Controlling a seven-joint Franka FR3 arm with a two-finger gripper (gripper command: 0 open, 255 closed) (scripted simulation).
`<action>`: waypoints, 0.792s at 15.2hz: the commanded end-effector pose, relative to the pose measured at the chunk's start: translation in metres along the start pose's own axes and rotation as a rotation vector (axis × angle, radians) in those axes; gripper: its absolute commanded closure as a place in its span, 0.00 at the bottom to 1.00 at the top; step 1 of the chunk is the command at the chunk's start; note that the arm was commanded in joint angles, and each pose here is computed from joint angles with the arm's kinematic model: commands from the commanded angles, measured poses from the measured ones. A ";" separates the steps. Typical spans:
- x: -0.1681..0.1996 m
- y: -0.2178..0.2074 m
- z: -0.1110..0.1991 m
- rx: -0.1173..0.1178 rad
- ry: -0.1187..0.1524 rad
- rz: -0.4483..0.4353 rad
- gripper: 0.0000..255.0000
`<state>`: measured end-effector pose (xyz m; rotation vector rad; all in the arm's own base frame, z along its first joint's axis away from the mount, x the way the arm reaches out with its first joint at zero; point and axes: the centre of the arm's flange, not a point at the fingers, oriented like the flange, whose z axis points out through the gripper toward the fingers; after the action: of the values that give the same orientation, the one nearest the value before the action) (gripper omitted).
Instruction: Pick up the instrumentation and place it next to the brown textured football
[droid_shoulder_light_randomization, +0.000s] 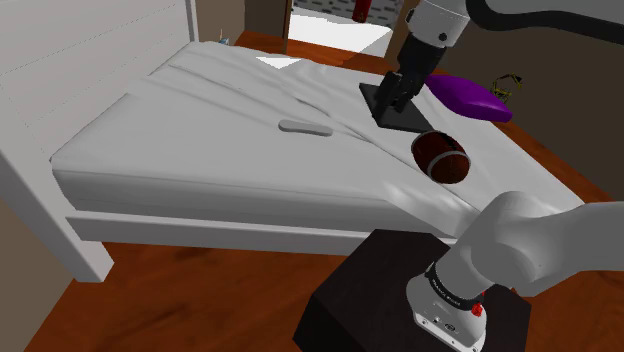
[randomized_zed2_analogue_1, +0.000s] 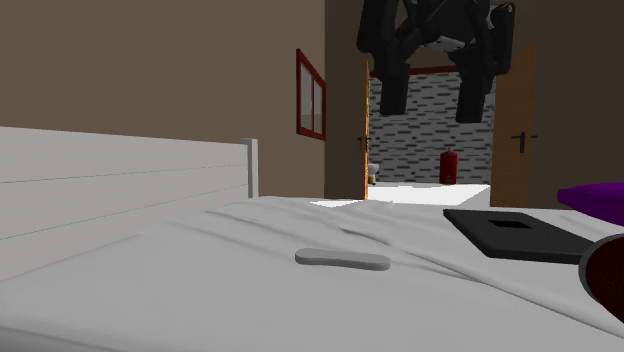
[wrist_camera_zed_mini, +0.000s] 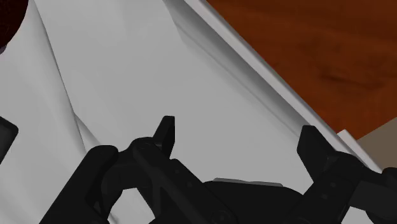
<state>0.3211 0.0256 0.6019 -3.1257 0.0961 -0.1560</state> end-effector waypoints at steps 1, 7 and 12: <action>0.000 0.000 0.000 0.000 0.000 0.000 0.00; 0.052 0.046 0.043 0.009 -0.017 -0.143 0.00; 0.100 0.078 0.079 0.016 -0.031 -0.262 0.00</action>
<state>0.4101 -0.0483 0.5375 -3.1120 -0.2731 -0.1133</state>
